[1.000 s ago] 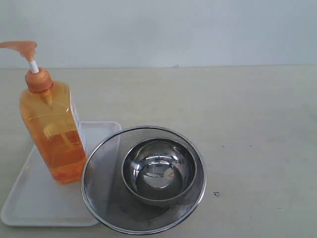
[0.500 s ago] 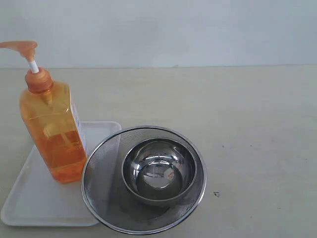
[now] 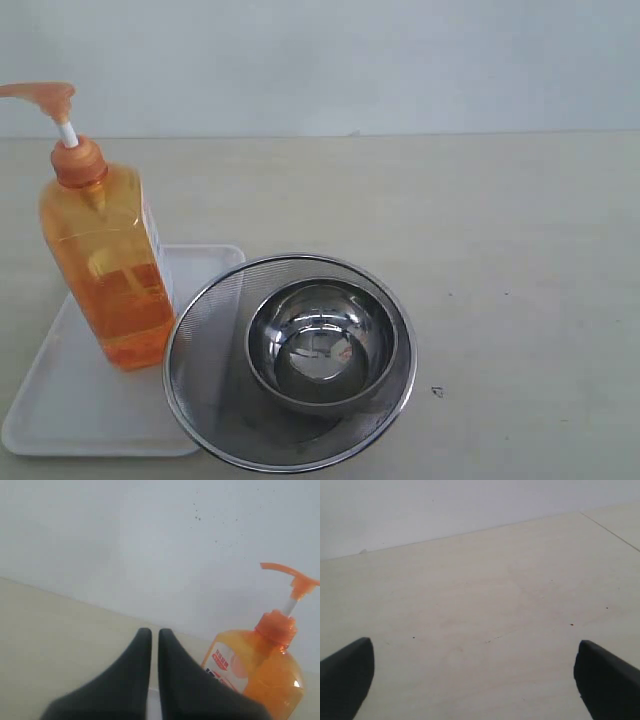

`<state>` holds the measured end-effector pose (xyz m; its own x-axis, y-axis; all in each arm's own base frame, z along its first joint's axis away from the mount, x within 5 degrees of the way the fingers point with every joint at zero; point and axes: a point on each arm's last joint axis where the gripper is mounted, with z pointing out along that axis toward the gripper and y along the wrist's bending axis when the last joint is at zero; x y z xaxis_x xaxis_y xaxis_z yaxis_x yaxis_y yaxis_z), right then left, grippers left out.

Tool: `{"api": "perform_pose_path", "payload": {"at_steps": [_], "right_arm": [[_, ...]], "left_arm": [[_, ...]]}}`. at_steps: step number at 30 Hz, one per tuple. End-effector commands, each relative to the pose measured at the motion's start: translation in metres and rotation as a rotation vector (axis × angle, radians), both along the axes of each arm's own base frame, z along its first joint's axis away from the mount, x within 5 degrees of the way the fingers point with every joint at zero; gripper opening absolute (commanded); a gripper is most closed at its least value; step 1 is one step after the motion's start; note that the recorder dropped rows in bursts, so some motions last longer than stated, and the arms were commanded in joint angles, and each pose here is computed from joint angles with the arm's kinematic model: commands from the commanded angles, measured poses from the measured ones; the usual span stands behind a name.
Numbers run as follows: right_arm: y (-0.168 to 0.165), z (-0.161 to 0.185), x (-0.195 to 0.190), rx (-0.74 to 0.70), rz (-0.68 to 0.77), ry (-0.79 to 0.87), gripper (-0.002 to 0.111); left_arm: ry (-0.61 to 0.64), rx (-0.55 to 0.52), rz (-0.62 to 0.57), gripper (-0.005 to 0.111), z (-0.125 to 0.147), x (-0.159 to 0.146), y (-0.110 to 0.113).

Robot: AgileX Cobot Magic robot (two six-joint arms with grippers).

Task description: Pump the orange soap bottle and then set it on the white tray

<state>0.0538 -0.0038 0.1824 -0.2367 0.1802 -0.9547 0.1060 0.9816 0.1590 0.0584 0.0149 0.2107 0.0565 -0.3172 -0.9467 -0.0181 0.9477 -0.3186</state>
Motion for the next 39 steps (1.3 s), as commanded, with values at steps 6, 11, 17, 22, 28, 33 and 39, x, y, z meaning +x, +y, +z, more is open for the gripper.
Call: {"api": "perform_pose_path", "payload": {"at_steps": [6,11,17,22,28,33,39], "right_arm": [[0.0,0.001,0.0,-0.003,-0.006,-0.008,0.105],[0.0,0.001,0.0,-0.003,-0.006,-0.008,0.105],[0.0,0.001,0.0,-0.001,-0.005,-0.008,0.105],[0.0,0.001,0.0,0.002,-0.005,-0.008,0.105],[0.0,0.001,0.0,0.004,-0.005,-0.008,0.105],[0.0,0.001,0.0,0.004,-0.005,-0.008,0.105],[0.0,0.001,0.0,0.006,-0.005,-0.008,0.105]], "left_arm": [[0.002,0.04,0.013,0.005,-0.001,0.0,0.001],[-0.014,-0.021,-0.11,0.005,0.0,-0.001,-0.011],[-0.04,0.057,-0.136,0.005,0.002,-0.002,-0.019],[-0.04,0.065,-0.112,0.005,0.002,-0.002,-0.018],[-0.04,0.07,-0.111,0.005,0.002,-0.002,-0.018],[-0.054,0.175,-0.142,0.005,0.003,-0.003,-0.021],[0.063,0.21,-0.167,0.005,-0.008,-0.002,-0.023]]}}
